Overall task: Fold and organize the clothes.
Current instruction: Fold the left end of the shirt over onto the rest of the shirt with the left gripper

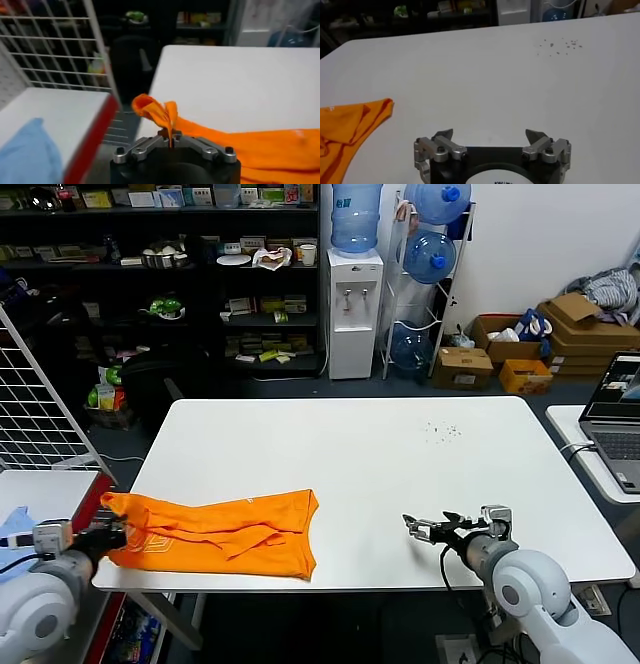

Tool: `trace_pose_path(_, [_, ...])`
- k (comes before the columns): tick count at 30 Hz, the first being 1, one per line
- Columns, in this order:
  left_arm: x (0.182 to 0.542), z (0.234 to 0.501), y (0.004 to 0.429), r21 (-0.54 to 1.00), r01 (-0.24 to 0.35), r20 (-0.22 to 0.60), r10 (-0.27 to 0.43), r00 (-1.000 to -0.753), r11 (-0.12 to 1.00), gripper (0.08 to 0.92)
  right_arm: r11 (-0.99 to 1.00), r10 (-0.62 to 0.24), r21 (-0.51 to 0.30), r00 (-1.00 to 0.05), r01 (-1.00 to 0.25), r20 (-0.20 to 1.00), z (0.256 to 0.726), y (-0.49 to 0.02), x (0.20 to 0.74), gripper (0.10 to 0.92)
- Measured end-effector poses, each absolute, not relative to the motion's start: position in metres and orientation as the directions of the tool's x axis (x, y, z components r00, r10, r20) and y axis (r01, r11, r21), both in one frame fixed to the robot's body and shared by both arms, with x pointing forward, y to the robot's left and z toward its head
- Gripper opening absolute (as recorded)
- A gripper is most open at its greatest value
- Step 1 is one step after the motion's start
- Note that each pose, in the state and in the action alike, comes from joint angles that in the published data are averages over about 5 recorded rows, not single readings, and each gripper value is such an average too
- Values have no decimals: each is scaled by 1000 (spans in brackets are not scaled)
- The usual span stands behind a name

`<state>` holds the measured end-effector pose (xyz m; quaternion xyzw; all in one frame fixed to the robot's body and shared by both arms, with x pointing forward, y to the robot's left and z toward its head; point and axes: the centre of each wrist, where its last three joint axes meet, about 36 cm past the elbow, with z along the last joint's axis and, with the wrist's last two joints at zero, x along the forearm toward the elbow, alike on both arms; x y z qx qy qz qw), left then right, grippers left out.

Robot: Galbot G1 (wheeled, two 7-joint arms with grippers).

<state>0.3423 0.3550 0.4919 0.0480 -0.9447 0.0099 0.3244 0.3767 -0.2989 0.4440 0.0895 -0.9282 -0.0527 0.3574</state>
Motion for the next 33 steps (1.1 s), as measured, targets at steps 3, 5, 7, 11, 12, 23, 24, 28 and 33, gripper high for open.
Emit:
trace_pose_path(3, [339,497,326,-65,-58,625,-4,-780,996,117,980,-194,159,-727,-118,658,441,-298,374,921])
trace_pose_path(5, [339,499,309,-114,-36,629,44,-776,993,117,981,-190,159,-727,-112,660,440,-297,373,921])
trace_pose_path(7, [341,501,293,-157,-17,630,87,-772,987,117,981,-187,159,-726,-107,662,439,-296,373,921])
trace_pose_path(11, [346,504,265,-226,18,627,159,-763,974,117,982,-184,162,-725,-101,664,437,-294,373,921])
trace_pose_path(12, [347,505,259,-239,26,625,175,-761,971,117,982,-184,162,-725,-101,664,436,-294,373,921])
trace_pose_path(23, [356,504,204,-324,94,627,288,-723,941,117,981,-185,166,-724,-99,664,435,-292,377,921])
trace_pose_path(24, [357,503,200,-328,98,629,295,-720,940,117,981,-186,166,-725,-99,664,435,-292,377,921])
trace_pose_path(28, [359,499,190,-336,109,634,311,-708,935,117,981,-187,169,-724,-98,664,435,-292,376,921])
trace_pose_path(33, [364,495,180,-344,117,634,322,-703,932,117,980,-188,172,-724,-97,664,434,-291,376,921])
